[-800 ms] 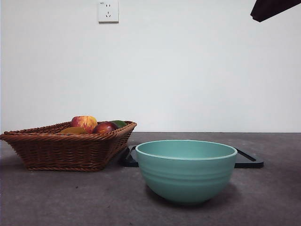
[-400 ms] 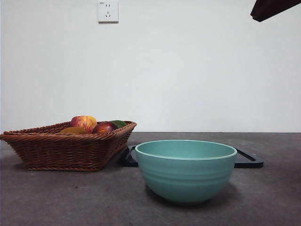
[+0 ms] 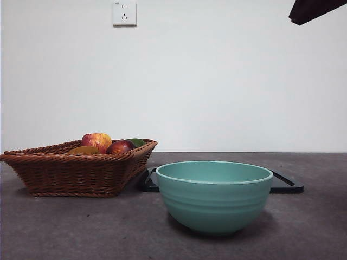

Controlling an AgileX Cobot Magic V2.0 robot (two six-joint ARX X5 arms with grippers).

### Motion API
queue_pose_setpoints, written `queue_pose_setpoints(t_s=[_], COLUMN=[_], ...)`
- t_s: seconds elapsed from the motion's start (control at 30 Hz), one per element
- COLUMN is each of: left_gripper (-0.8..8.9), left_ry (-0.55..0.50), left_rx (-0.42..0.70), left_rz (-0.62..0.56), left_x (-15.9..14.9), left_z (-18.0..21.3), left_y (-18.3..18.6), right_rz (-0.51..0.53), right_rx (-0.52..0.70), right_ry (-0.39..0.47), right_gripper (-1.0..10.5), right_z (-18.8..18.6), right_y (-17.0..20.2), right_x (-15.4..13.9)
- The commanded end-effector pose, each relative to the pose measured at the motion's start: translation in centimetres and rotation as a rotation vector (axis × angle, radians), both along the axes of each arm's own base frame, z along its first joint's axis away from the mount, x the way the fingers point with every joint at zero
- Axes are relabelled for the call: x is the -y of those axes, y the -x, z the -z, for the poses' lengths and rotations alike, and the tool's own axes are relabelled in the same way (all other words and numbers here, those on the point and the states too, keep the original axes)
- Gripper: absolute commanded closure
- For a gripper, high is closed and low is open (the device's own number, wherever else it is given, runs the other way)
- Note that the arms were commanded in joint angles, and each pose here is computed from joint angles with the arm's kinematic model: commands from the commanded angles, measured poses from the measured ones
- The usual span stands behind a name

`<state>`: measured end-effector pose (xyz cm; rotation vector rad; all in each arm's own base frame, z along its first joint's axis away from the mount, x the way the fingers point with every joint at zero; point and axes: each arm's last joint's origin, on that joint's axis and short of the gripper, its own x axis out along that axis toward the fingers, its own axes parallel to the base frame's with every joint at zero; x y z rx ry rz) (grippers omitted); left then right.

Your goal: Pick up the wifruite, put it on the bowl, pick up the plate, put it on desk

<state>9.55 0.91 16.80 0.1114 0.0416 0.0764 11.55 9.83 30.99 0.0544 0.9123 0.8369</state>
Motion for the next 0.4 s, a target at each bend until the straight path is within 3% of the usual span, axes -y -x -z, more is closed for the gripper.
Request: queue_pose_setpoints(t_s=[0.03,0.3,0.4], left_gripper=[8.06,8.06,8.06], left_ry=[0.005,0.018,0.02], left_rx=[-0.01,-0.145,-0.141], left_rz=[-0.007,-0.007,-0.007], left_x=[0.0,0.0,0.0], left_z=[0.6,1.9,1.9], left_y=[-0.1,0.0,0.0], right_rz=[-0.016,-0.016,-0.016], right_rx=[0.022,0.022,0.022], right_ry=[-0.009,-0.009,-0.01], right_gripper=[9.4,9.4,9.4], right_z=[-0.5,-0.5,-0.5], right_y=[-0.1,-0.1,-0.1], right_x=[-0.3,-0.3,-0.3])
